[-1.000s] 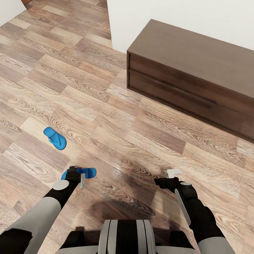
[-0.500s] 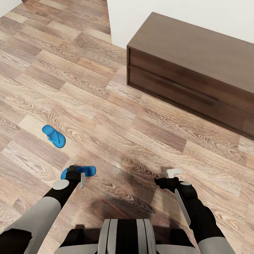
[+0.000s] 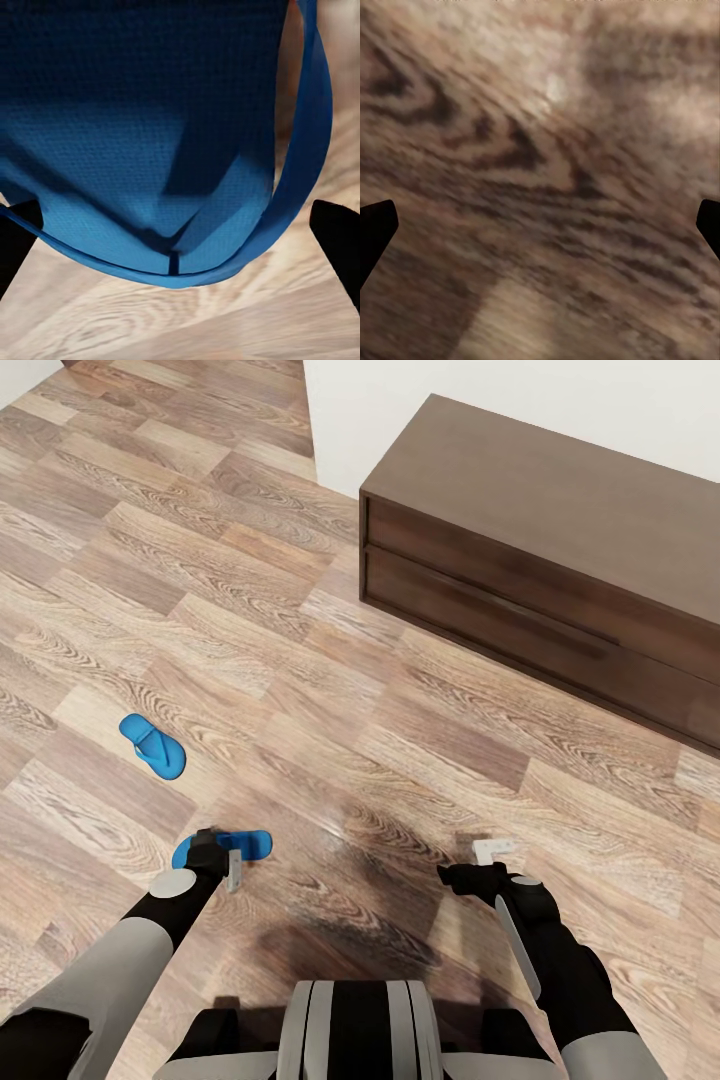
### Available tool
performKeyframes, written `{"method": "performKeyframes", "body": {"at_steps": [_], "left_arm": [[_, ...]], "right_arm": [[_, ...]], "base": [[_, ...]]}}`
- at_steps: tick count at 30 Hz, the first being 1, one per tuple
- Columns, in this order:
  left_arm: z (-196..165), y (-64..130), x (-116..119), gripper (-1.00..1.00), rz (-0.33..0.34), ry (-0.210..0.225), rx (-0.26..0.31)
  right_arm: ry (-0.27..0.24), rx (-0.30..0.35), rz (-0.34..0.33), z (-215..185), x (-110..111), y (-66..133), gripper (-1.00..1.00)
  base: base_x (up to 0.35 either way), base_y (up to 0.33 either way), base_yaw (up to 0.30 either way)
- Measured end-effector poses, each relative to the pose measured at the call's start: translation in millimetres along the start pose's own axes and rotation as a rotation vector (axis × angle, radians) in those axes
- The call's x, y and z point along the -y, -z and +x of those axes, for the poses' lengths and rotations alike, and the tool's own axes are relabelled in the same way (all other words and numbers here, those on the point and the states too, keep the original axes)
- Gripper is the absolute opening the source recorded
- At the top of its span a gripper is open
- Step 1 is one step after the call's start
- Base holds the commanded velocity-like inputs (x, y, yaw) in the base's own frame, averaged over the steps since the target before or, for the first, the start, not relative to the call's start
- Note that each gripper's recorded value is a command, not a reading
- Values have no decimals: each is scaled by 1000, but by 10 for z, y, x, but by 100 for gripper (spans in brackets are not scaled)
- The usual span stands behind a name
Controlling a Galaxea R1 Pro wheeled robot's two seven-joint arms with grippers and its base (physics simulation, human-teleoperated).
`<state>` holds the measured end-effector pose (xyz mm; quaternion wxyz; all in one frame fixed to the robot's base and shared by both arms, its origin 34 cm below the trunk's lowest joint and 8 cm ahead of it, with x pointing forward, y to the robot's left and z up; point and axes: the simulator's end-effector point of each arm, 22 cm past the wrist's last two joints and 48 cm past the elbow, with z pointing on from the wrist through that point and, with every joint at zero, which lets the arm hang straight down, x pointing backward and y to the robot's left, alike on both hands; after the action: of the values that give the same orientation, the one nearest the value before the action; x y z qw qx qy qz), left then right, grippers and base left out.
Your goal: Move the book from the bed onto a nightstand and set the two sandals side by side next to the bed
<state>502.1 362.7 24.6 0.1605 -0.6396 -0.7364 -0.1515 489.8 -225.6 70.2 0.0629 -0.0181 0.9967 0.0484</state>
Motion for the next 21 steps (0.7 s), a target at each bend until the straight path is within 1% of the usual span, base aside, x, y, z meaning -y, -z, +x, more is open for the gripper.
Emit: {"method": "performKeyframes", "body": {"at_steps": [21], "left_arm": [[-5,4,9,-100,3,3,-1]], "right_arm": [[0,-1,0,2,0,-1,100]], "base": [[0,0,0]]}}
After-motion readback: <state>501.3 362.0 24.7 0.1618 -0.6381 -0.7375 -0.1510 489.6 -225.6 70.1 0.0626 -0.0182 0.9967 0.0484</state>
